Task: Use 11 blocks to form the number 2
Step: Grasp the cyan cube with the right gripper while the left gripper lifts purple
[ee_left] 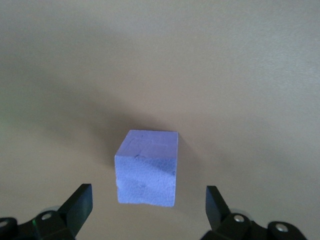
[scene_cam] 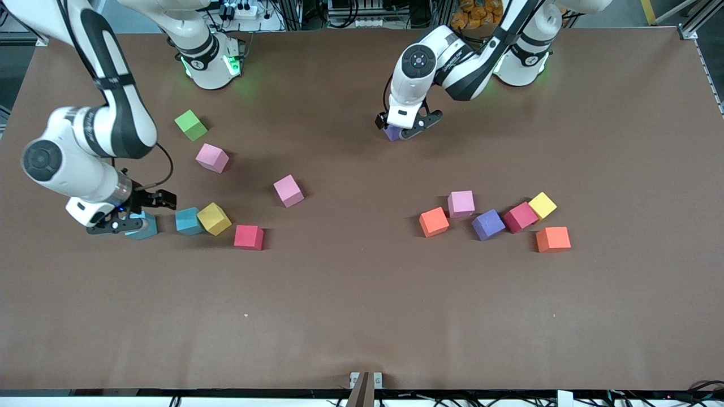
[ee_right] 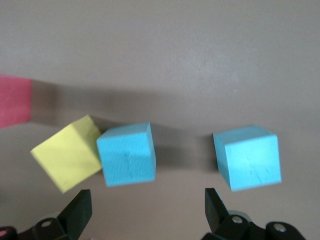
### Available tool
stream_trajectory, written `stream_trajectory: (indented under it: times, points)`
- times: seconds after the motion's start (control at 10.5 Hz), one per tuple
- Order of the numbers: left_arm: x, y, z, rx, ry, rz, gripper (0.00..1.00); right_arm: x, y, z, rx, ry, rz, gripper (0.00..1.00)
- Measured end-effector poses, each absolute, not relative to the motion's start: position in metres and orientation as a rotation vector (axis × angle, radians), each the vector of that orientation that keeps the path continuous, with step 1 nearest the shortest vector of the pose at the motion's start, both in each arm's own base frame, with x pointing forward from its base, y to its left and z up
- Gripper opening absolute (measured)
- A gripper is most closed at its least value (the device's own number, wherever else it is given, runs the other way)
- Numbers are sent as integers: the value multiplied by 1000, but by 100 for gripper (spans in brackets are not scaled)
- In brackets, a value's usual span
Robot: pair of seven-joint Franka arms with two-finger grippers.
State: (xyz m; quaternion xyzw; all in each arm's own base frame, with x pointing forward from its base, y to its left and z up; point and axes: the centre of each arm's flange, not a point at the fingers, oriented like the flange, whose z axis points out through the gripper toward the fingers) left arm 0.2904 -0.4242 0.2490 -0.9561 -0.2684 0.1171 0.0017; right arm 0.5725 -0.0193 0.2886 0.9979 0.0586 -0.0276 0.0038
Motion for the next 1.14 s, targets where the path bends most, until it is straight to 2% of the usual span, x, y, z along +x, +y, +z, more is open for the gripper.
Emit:
stream_trajectory:
  times: [0.48, 0.95, 1.05, 1.14]
  points:
    - [287, -424, 213, -2986, -853, 402, 100, 582, -19, 239, 3125, 148, -17, 100]
    - [276, -420, 195, -2984, -842, 405, 99, 597, -3, 227, 3127, 73, 37, 100]
    - [274, -421, 192, -2988, -826, 399, 92, 601, 2, 222, 3127, 60, 52, 100]
    - [273, -422, 190, -3000, -783, 374, 74, 602, 7, 215, 3127, 55, 54, 100]
